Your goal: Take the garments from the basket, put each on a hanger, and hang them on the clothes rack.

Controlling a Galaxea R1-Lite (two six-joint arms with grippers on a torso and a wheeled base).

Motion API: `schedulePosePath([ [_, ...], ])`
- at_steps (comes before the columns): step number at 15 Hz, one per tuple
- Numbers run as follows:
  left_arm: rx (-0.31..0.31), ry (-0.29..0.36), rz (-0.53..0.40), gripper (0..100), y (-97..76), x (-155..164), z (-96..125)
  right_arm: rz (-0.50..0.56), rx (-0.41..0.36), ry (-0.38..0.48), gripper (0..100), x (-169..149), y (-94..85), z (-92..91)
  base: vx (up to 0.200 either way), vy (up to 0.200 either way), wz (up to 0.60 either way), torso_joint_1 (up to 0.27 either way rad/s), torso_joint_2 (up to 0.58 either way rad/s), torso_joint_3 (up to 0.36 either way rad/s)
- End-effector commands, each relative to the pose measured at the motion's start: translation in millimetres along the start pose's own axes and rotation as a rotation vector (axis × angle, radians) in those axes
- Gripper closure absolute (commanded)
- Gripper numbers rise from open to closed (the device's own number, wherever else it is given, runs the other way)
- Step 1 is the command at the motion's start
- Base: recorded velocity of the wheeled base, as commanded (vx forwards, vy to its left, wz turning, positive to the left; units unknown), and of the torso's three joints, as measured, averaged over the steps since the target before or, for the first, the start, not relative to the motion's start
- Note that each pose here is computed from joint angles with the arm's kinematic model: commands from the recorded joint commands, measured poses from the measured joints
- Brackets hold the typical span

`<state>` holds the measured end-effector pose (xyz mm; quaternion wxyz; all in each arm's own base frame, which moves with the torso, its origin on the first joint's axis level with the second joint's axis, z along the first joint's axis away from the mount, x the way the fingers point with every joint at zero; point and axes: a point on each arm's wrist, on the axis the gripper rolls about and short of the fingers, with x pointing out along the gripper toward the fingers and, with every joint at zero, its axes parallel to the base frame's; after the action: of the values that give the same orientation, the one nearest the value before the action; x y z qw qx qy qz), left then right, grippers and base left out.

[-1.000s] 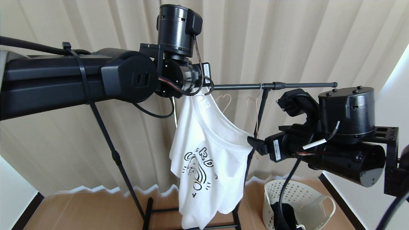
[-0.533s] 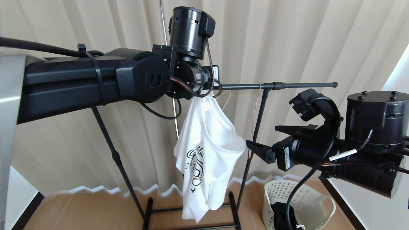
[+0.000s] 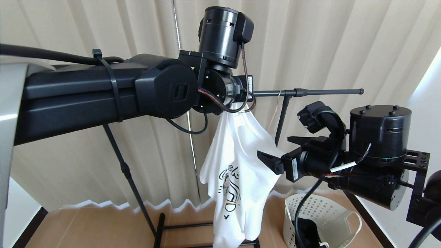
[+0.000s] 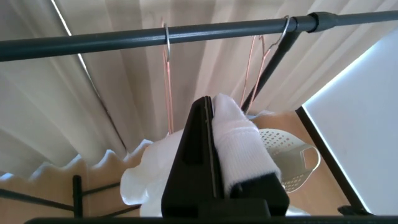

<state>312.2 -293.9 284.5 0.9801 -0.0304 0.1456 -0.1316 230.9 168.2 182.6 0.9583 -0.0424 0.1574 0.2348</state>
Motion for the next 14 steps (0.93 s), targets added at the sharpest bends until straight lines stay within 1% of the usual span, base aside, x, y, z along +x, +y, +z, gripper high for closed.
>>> schedulePosePath([
  [1,0.0,-0.006,-0.016,100,-4.5,-7,2,-0.027,0.006,0.005,0,7,-7.3,-3.3,0.0,0.0,0.0,0.0,0.0,0.0],
  [2,0.001,-0.008,-0.027,100,-8.5,-11,2,-0.038,0.012,-0.003,0,7,-11.3,-1.9,0.0,0.0,0.0,0.0,0.0,0.0],
  [5,0.014,-0.015,-0.023,100,-15.0,-15,1,-0.05,0.013,0.008,0,10,-14.6,-4.3,0.0,0.0,0.0,0.0,0.0,0.0],
  [8,0.012,-0.019,-0.029,100,-15.7,-19,3,-0.066,0.018,0.019,0,15,-19.6,-6.7,0.0,0.0,0.0,0.0,0.0,0.0],
  [14,0.01,-0.025,-0.038,100,-15.7,-27,6,-0.071,0.019,0.043,0,21,-21.4,-12.3,0.0,0.0,0.0,0.0,0.0,0.0],
])
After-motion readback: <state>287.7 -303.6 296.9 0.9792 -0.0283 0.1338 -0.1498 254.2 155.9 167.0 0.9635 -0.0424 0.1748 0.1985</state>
